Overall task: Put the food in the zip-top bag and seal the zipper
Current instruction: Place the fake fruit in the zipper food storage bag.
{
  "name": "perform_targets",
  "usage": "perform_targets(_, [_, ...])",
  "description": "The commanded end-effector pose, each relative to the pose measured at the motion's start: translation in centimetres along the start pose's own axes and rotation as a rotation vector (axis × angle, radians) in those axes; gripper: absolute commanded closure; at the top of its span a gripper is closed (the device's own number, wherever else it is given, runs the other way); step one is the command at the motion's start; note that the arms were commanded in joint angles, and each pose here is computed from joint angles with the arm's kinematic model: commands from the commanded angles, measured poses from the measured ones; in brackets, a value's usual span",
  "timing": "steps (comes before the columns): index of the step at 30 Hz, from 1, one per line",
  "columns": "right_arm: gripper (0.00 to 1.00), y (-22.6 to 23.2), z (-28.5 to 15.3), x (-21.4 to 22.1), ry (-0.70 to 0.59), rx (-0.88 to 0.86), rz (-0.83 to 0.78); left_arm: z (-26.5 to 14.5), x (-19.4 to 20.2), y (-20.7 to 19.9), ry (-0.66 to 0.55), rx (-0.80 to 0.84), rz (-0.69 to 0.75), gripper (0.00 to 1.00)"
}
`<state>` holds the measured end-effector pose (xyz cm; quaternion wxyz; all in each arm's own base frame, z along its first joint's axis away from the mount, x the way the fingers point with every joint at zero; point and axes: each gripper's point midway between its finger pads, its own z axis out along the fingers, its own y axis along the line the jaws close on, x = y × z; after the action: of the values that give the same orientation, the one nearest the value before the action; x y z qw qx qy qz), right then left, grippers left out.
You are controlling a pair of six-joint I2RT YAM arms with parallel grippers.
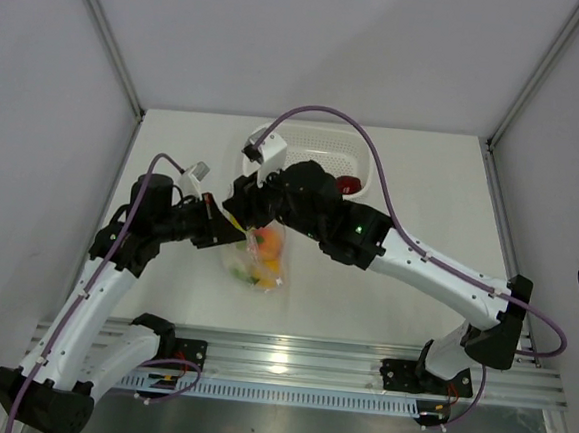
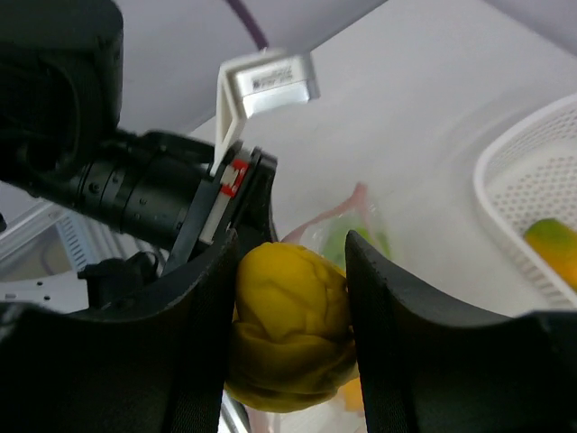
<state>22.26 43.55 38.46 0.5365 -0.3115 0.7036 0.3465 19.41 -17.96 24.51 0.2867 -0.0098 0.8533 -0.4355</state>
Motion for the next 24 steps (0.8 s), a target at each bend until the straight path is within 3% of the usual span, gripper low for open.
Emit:
perform_targets(1, [0.87, 1.9, -1.5, -1.8, -0.089, -0.068, 0.113, -0.8, -1.2, -2.1, -0.038, 0.058, 0.054, 0.99])
perform_targets(13, [0.82, 0.8, -2.7, 2.8, -0.037, -0.043, 0.175, -1.4, -1.0, -2.6, -0.046, 0.076, 0.056, 0.99])
perform_targets(24, [0.83, 5.0, -4.8, 0.5, -0.091, -0.19, 0.182, -1.0, -0.8, -2.0, -0.041, 0.058, 0.049, 0.99])
